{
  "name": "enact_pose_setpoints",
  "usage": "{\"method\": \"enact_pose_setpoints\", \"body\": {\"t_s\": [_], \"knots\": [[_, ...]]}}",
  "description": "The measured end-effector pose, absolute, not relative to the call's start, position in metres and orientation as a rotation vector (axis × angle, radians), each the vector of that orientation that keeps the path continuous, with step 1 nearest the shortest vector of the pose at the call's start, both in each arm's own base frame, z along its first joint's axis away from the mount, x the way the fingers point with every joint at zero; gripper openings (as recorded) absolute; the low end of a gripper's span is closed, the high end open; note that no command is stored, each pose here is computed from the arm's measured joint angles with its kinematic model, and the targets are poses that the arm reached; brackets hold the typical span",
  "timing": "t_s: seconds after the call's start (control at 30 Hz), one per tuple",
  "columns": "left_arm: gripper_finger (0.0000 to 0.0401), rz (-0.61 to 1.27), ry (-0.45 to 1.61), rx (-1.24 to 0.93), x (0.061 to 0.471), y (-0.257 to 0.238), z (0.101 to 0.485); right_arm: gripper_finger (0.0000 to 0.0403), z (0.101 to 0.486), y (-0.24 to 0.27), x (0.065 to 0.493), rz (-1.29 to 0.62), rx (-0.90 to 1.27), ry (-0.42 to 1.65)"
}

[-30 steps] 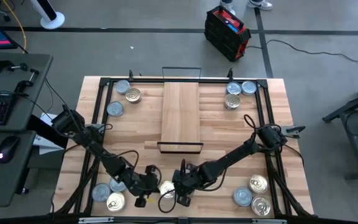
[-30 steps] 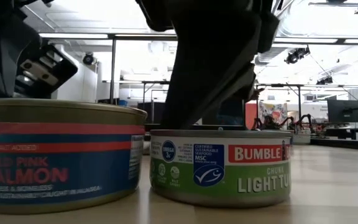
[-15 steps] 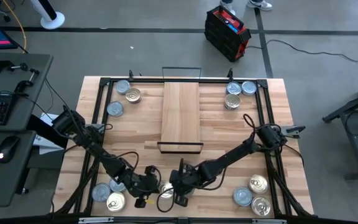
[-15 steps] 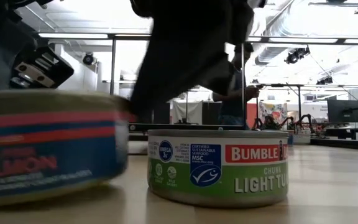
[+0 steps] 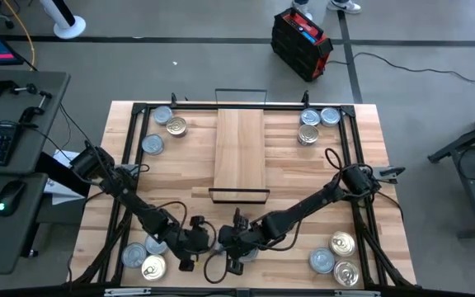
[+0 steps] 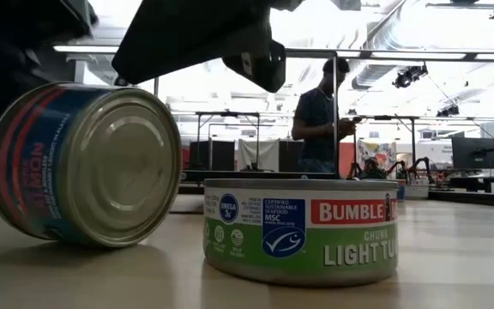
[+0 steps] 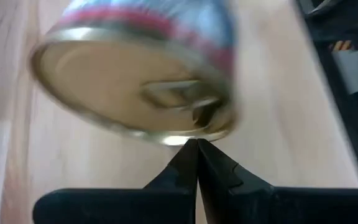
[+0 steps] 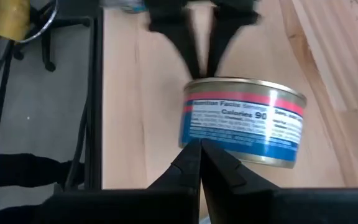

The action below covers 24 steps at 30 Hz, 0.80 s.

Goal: Stack canned seafood by type on shelf
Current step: Put the blue pink tuna can on the shelf

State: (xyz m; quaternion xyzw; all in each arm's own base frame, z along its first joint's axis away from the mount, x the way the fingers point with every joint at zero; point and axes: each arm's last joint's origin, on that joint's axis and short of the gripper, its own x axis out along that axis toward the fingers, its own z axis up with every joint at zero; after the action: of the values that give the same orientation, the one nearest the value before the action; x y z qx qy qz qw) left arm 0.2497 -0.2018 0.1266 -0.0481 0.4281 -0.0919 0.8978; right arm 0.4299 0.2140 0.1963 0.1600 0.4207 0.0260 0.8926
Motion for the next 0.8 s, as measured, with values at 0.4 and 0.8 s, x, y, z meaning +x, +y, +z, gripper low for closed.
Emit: {"method": "enact_pose_setpoints", "body": {"t_s": [0.4,0.8], "knots": [[0.0001,-0.099,0.91,-0.257,0.228,-0.197,0.163,0.0,0.251,0.215,0.43,0.148,0.113,0.875],[0.0001,-0.002,0.849,-0.578,0.185,-0.235,0.171,0.0143,0.27,0.179,0.444,0.387,-0.124,0.874]]}}
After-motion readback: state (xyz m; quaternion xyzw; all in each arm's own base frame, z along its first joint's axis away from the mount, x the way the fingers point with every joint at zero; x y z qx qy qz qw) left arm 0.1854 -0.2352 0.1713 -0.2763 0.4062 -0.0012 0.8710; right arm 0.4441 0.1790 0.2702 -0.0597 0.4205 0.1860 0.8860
